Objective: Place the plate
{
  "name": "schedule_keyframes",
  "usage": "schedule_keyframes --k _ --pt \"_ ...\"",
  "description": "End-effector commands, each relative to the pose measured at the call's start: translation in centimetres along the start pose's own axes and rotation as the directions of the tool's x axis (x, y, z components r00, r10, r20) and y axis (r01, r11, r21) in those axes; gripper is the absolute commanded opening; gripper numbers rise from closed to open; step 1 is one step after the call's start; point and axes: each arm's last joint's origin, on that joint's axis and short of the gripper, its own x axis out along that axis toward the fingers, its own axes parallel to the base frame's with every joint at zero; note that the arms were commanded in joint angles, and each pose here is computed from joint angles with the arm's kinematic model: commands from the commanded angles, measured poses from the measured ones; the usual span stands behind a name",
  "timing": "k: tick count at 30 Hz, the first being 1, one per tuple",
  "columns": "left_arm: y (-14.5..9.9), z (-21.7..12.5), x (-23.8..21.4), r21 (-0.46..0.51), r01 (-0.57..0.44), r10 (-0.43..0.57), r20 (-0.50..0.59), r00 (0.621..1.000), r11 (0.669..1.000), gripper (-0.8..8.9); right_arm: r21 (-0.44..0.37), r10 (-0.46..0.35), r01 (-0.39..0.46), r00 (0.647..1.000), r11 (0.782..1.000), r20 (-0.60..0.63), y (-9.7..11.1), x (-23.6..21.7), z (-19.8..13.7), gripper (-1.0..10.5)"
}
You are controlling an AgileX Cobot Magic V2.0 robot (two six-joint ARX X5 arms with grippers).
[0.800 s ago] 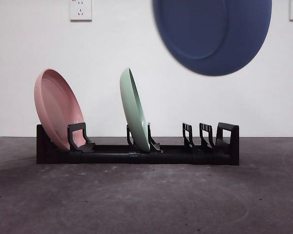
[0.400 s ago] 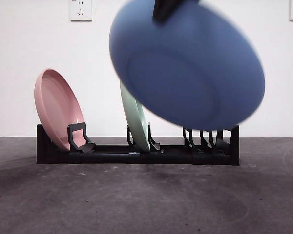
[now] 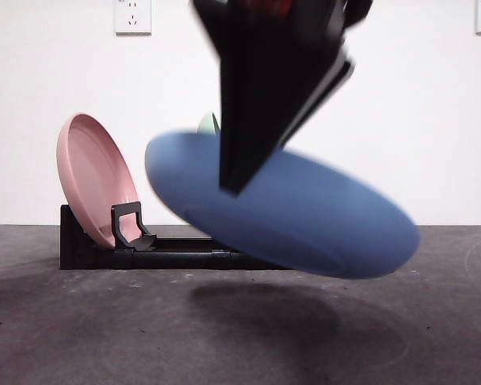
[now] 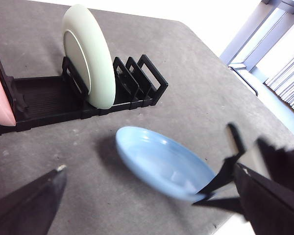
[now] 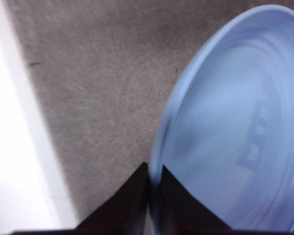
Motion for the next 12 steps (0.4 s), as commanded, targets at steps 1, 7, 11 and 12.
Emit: schedule_keyframes --k 1,7,11,12 --pt "-0.3 0.5 -0.2 0.031 0.007 -0.007 0.017 1.0 0.999 5.62 -0.018 -0.036 0.036 0.999 0.999 0.016 1.1 1.2 0.7 0.1" --pt "-0.3 0.5 -0.2 0.031 0.007 -0.007 0.016 1.0 0.999 5.62 -0.06 -0.109 0.108 0.994 0.992 -0.004 2.6 3.9 1.3 0.1" --pt "-0.3 0.5 -0.2 0.031 0.007 -0.007 0.016 1.0 0.999 5.62 -0.083 -0.109 0.105 0.993 0.991 -0.053 3.4 5.9 1.1 0.1" --pt "-0.3 0.5 -0.2 0.031 0.007 -0.007 0.016 1.0 0.999 5.62 -0.09 -0.113 0.107 0.991 0.99 -0.065 3.5 6.3 1.0 0.1"
